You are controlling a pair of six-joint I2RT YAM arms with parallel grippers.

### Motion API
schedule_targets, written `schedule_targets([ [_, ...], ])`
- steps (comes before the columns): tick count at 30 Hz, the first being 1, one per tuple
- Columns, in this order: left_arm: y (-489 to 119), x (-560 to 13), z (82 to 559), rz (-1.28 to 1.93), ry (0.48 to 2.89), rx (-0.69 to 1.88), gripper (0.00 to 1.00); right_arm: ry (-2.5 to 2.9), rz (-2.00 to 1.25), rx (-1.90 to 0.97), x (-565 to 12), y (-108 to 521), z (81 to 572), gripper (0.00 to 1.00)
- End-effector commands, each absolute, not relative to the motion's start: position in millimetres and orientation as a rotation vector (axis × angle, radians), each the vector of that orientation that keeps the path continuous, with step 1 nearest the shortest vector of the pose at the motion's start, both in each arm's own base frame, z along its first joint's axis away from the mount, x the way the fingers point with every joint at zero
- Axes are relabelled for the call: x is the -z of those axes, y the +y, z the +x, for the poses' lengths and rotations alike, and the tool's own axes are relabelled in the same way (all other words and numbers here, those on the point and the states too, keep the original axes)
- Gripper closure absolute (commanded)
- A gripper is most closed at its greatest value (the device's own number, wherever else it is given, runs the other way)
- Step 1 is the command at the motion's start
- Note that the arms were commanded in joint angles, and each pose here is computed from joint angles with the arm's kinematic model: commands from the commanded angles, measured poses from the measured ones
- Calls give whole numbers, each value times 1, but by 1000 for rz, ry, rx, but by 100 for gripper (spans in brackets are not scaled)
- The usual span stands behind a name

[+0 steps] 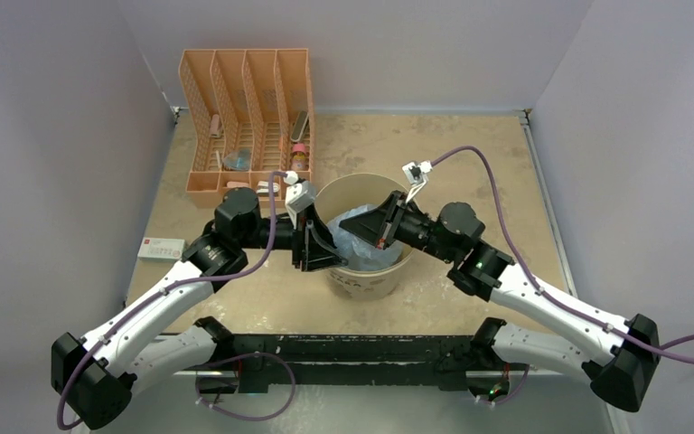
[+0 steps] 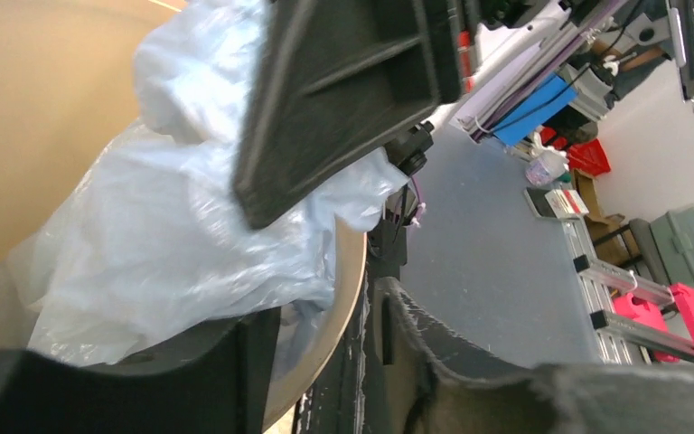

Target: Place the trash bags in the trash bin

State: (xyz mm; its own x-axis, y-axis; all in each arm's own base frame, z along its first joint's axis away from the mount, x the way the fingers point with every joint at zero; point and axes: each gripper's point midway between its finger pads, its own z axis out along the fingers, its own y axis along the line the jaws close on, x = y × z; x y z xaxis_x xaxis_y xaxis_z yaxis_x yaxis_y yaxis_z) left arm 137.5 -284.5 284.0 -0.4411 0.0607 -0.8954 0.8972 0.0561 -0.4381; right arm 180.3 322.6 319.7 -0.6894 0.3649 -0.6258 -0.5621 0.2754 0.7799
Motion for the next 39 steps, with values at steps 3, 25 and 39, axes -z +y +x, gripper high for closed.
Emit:
schedule_targets([
  [3,-283,-316,146,877,1504,1436,45,1622,-229,-1579,-357,315,169,100],
  [25,-281,-335,183,713,1530,1295,100,1734,-15,-1152,-339,270,216,98],
  [39,-215,-334,250,487,1707,888,100,1754,252,-467,-330,153,264,100],
])
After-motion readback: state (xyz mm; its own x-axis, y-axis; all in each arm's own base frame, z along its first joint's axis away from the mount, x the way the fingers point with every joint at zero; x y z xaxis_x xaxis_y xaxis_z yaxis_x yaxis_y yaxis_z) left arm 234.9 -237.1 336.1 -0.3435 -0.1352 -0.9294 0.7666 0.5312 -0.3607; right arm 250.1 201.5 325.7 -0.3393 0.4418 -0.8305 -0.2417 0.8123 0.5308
